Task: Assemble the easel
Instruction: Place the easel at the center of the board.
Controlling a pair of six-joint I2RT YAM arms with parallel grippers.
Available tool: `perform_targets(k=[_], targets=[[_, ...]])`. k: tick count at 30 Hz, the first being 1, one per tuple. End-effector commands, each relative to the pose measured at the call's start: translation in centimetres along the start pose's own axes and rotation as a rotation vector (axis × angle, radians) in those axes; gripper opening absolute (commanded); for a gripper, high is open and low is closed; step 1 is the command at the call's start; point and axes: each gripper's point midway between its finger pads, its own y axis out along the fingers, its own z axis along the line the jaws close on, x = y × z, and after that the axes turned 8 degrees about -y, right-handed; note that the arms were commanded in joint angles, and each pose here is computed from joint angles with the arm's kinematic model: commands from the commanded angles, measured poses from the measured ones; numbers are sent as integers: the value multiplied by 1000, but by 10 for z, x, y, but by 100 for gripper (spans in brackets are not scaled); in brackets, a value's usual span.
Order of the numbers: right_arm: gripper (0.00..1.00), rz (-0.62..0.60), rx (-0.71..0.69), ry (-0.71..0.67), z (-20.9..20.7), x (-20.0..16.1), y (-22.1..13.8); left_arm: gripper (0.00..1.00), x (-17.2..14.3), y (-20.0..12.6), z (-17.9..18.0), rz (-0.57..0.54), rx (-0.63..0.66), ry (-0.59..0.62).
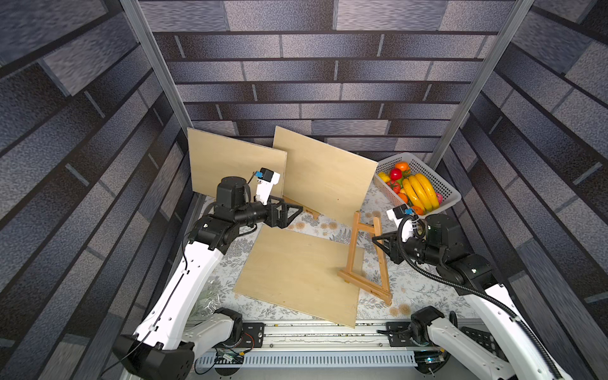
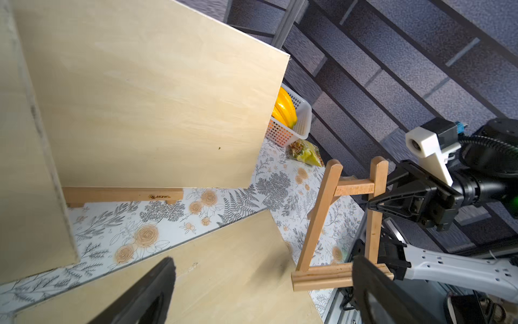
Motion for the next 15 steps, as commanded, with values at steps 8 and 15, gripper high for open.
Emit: perform_targets(k=[8, 15], targets=[[0, -309, -498, -80, -82, 24, -24, 100, -10, -8, 15, -111, 53, -128], [0, -430, -547, -91, -97, 18, -10, 100, -17, -10, 2, -75, 21, -99]])
